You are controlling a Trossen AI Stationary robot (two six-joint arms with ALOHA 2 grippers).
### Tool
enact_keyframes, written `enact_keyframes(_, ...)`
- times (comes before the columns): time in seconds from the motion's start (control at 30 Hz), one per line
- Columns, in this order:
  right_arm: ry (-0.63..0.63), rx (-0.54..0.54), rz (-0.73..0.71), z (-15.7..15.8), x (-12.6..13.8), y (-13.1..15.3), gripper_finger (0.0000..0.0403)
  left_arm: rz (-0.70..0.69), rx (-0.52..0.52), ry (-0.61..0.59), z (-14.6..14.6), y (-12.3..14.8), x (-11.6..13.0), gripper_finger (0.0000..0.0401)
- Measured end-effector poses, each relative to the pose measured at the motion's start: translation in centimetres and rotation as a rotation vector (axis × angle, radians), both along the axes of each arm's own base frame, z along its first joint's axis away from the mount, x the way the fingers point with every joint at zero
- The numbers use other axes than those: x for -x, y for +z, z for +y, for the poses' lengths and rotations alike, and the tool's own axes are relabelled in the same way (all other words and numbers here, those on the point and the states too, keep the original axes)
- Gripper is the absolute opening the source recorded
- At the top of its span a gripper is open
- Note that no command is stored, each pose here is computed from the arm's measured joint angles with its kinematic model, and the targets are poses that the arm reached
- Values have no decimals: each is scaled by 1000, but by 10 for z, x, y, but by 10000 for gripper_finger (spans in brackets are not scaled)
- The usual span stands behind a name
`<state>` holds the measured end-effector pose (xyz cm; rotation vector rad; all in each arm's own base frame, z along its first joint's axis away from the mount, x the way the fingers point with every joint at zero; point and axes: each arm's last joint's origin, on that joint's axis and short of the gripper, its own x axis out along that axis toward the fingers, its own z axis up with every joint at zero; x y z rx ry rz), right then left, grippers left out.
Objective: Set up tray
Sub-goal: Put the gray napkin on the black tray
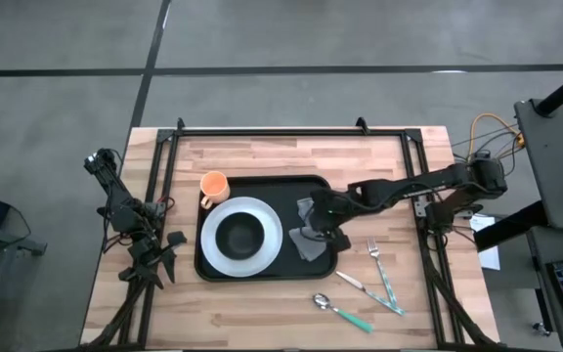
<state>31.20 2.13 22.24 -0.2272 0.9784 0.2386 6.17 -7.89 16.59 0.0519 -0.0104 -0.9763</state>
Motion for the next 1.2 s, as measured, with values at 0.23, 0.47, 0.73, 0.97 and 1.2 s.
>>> enact_keyframes(0.23,5,-85,69,-13,-29,-15,263,0,0,0,0,0,0,121)
enact_keyframes(0.47,16,-72,122,-19,-50,-26,264,0,0,0,0,0,0,121)
enact_keyframes(0.73,37,-107,188,-17,-61,-43,248,0,0,0,0,0,0,121)
enact_keyframes(0.97,27,-112,181,-16,-62,-43,222,0,0,0,0,0,0,121)
enact_keyframes(1.2,30,-111,184,-16,-62,-44,147,0,0,0,0,0,0,121)
